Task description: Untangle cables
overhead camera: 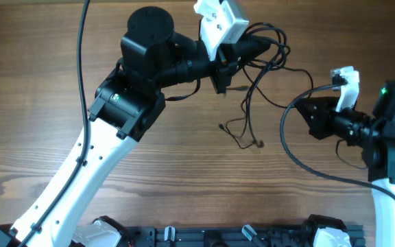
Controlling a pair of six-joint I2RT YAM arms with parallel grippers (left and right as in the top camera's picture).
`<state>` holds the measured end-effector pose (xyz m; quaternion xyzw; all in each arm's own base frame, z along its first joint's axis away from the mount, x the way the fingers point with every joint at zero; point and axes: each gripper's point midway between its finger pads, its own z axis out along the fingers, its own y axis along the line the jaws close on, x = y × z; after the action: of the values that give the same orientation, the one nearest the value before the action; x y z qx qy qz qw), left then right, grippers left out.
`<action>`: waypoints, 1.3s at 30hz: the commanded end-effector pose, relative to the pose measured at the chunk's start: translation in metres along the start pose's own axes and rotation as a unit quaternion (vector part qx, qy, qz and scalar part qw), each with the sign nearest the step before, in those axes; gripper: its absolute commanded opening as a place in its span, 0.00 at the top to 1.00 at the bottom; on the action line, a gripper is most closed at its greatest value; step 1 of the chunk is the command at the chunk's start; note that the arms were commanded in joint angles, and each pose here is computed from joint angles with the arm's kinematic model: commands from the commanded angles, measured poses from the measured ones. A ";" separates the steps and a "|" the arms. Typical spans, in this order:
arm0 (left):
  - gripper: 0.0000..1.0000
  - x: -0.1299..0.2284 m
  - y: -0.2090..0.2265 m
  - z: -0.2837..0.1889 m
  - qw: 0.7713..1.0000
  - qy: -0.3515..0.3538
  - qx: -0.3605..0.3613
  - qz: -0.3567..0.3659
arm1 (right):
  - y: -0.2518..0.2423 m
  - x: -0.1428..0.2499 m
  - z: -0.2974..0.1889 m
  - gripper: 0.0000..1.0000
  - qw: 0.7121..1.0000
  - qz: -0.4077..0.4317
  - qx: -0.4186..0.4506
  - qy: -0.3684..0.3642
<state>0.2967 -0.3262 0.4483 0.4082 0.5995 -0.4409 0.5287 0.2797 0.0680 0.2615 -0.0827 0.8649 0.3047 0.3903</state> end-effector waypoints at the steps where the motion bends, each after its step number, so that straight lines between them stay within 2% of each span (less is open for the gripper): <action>1: 0.96 -0.006 -0.006 -0.002 0.999 -0.003 0.012 0.043 | 0.002 -0.005 0.000 0.88 1.000 -0.012 -0.005 -0.009; 4: 0.96 -0.001 -0.001 -0.002 0.999 0.005 -0.002 0.051 | 0.015 -0.008 -0.002 0.67 0.998 -0.053 -0.041 -0.017; 5: 0.96 0.000 0.002 -0.002 0.999 0.008 -0.010 0.049 | 0.016 -0.008 -0.002 0.56 0.997 -0.056 -0.043 -0.018; 8: 0.96 0.002 0.006 -0.003 0.999 0.012 -0.022 0.047 | 0.016 -0.009 -0.002 0.38 0.996 -0.074 -0.042 -0.020; 11: 0.96 0.005 0.006 -0.003 0.998 0.018 -0.023 0.054 | 0.017 -0.012 -0.002 0.30 0.993 -0.105 -0.043 -0.027; 14: 0.96 0.007 0.010 -0.003 0.998 0.022 -0.034 0.051 | 0.023 -0.017 -0.007 0.27 0.986 -0.154 -0.046 -0.045; 19: 0.96 0.013 0.023 -0.005 0.996 0.034 -0.070 0.044 | 0.049 -0.028 -0.028 0.20 0.954 -0.281 -0.050 -0.095; 26: 0.96 0.018 0.005 0.004 0.997 0.043 -0.048 0.040 | 0.072 -0.043 -0.053 0.14 0.890 -0.430 -0.017 -0.154; 34: 0.96 0.025 -0.026 0.019 0.998 0.053 -0.009 0.038 | 0.073 -0.057 -0.058 0.15 0.867 -0.465 0.005 -0.179; 37: 0.96 0.026 -0.038 0.024 0.998 0.054 0.005 0.040 | 0.075 -0.057 -0.058 0.28 0.866 -0.466 0.001 -0.180; 38: 0.96 0.027 -0.042 0.026 0.998 0.054 0.010 0.041 | 0.077 -0.057 -0.059 0.35 0.866 -0.467 -0.005 -0.181; 39: 0.96 0.028 -0.045 0.028 0.998 0.056 0.010 0.041 | 0.079 -0.056 -0.059 0.48 0.865 -0.468 -0.011 -0.182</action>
<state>0.2681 -0.3568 0.4169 0.4509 0.6197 -0.4016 0.5014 0.2555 0.0866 0.3654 -0.4117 0.6482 0.0996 0.6328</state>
